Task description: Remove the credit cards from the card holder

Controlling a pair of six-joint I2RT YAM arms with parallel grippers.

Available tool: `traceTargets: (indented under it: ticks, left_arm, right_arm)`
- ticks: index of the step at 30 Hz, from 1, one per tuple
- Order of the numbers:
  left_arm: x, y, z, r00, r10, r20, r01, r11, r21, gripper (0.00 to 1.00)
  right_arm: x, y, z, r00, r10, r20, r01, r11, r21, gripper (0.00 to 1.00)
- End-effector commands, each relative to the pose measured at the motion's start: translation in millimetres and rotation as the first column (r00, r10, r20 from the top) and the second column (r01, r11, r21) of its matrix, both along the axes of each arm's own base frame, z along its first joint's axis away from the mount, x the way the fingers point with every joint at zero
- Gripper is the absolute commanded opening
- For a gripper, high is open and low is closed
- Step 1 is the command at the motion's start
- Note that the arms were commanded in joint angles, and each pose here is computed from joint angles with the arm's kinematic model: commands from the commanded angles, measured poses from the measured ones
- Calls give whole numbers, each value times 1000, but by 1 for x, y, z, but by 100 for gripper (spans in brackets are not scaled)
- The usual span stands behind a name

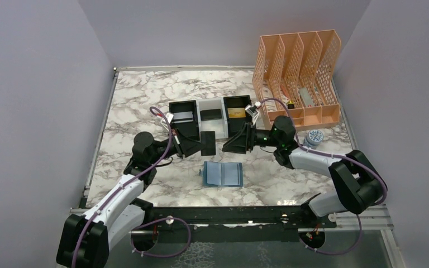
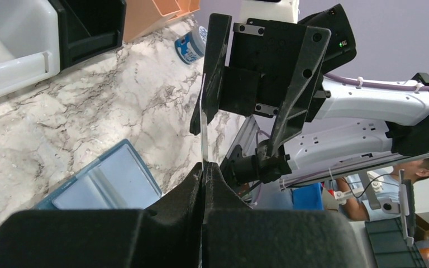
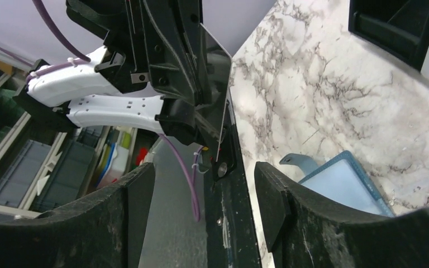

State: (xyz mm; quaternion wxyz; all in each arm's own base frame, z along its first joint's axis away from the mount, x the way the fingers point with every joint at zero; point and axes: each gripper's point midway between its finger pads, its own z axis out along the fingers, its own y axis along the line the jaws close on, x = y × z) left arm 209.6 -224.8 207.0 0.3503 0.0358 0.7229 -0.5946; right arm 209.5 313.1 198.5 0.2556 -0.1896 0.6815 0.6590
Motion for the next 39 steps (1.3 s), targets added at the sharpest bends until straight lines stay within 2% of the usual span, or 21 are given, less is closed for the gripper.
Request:
traceTargets:
  ticks: [1,22,39]
  left_arm:
    - [-7,-4,20,998,-43,55,46,997,-56,0]
    - [-14,-14,19,996,-84,25,86,993,-85,0]
    - [-21,-14,18,995,-98,21,99,991,-91,0]
  right_arm:
    - [1,4,15,996,28,80,-28,1000,6,64]
    - [-10,27,29,995,87,48,-90,993,80,49]
    - [-7,38,35,995,99,0,-99,990,103,24]
